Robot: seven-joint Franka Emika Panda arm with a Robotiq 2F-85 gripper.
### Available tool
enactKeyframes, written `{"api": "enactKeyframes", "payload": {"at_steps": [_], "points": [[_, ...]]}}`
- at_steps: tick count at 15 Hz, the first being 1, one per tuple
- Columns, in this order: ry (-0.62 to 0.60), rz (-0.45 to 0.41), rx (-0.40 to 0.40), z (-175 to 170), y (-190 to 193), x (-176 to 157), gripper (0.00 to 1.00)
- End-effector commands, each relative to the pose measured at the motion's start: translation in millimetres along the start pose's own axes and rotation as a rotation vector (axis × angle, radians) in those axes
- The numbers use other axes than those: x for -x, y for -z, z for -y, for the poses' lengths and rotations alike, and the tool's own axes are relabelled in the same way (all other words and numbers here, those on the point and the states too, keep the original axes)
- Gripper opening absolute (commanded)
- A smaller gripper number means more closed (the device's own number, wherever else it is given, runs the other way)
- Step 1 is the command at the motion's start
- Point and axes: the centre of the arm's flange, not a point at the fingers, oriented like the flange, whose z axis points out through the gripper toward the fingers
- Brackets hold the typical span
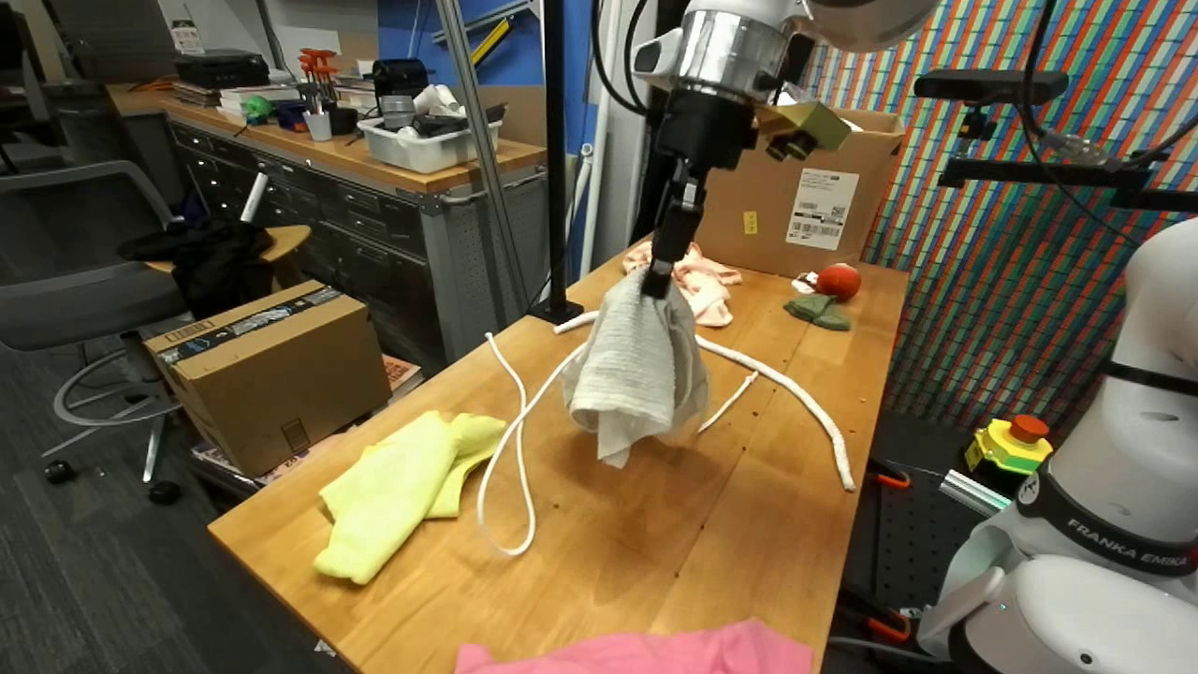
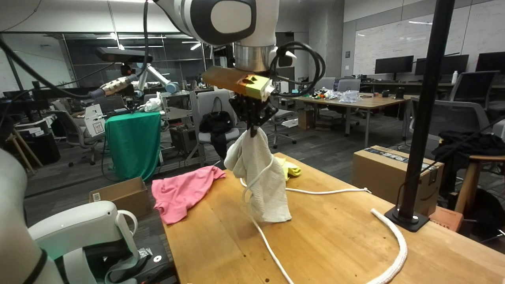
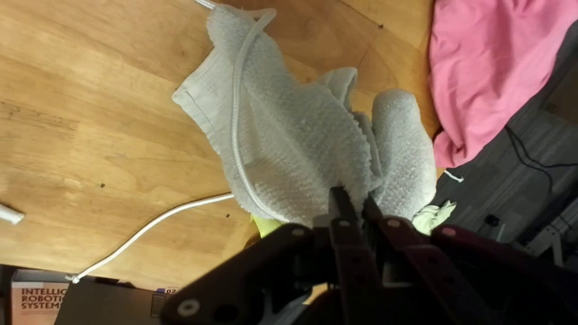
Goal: Separate all the items on the table.
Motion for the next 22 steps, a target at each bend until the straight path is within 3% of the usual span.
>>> {"api": "enactKeyframes", "payload": {"at_steps": [1,6,9,14,18,22], "points": [[0.012,0.023,-0.033,-12.2,38.8,14.7,0.05],[0.041,0.084,-0.081,-11.7,48.6,22.0,0.05],[0.068,0.108,-0.066,-3.8,59.9,16.0,0.05],[0.156,0.235,-0.001,15.6,113.0,-3.4,0.05],[0.168,0.269,-0.039,26.0,157.0,-13.8,0.05],[0.152,0.337,-0.064,26.3,167.9,-19.5,0.05]]}}
